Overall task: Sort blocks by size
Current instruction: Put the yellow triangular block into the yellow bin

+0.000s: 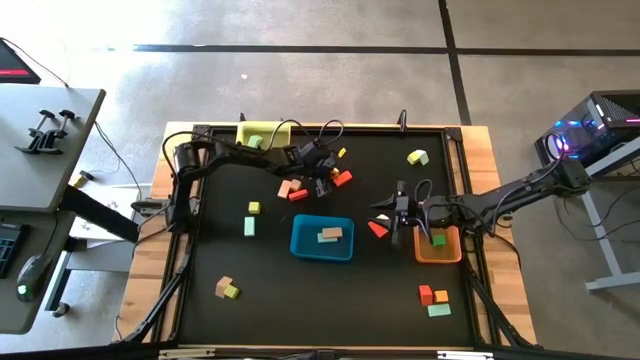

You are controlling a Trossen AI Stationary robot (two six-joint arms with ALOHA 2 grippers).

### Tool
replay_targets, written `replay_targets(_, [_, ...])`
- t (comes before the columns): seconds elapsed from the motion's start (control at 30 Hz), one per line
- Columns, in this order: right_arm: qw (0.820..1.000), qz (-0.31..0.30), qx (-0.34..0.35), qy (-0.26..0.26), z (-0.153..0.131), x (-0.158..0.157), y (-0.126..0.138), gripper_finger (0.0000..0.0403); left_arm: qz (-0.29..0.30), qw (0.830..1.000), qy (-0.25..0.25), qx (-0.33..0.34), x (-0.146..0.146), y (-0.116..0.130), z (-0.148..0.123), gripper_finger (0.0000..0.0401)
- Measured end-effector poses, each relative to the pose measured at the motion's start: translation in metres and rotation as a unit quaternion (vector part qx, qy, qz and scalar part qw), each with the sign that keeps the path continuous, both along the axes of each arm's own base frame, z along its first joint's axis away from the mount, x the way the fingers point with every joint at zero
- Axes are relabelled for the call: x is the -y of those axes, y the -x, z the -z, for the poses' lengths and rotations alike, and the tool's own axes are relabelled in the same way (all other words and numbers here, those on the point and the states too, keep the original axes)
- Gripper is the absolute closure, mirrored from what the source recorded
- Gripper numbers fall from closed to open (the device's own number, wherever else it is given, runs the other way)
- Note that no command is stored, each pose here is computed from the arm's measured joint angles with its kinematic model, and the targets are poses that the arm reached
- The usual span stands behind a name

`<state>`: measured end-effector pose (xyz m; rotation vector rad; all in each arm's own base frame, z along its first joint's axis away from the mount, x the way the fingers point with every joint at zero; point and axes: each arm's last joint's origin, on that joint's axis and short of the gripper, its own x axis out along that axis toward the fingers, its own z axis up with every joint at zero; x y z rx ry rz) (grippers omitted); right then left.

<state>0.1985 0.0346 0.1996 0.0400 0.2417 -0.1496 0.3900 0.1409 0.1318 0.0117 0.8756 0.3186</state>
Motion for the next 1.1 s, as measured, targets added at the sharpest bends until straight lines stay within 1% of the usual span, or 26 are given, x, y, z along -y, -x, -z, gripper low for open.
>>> replay_targets(0.2, [1.000, 0.000, -0.004, 0.000, 0.001, 0.000, 0.000, 0.0240, -0.028, 0.998, -0.046, -0.046, 0.016, 0.004, -0.008, 0.0393])
replay_targets(0.37, [1.000, 0.002, -0.009, -0.007, 0.002, 0.000, 0.001, 0.0240, -0.056, 0.991, -0.096, -0.080, 0.031, 0.013, -0.030, 0.0396])
replay_targets(0.43, [1.000, 0.002, -0.010, -0.007, 0.002, 0.000, 0.001, 0.0240, -0.076, 0.985, -0.127, -0.091, 0.034, 0.019, -0.043, 0.0396])
replay_targets(0.53, [1.000, 0.002, -0.010, -0.007, 0.002, 0.000, 0.001, 0.0240, -0.116, 0.970, -0.175, -0.119, 0.036, 0.032, -0.057, 0.0396])
replay_targets(0.63, [1.000, 0.005, -0.010, -0.015, 0.002, 0.000, 0.001, 0.0240, -0.164, 0.956, -0.208, -0.129, 0.030, 0.049, -0.072, 0.0396])
replay_targets(0.77, [1.000, 0.006, -0.017, -0.016, 0.004, 0.000, 0.001, 0.0240, -0.212, 0.946, -0.206, -0.131, 0.012, 0.081, -0.078, 0.0396])
replay_targets(0.83, [1.000, 0.006, -0.018, -0.017, 0.004, 0.000, 0.001, 0.0240, -0.237, 0.940, -0.202, -0.136, 0.002, 0.099, -0.076, 0.0396])
replay_targets(1.0, [1.000, 0.006, -0.018, -0.015, 0.004, 0.000, 0.001, 0.0240, -0.319, 0.922, -0.189, -0.111, -0.023, 0.141, -0.070, 0.0396])
replay_targets(1.03, [1.000, 0.006, -0.018, -0.015, 0.004, 0.000, 0.001, 0.0240, -0.327, 0.921, -0.185, -0.106, -0.026, 0.147, -0.067, 0.0396])
replay_targets(1.1, [1.000, 0.005, -0.018, -0.015, 0.004, 0.000, 0.001, 0.0240, -0.335, 0.924, -0.169, -0.079, -0.032, 0.154, -0.062, 0.0396])
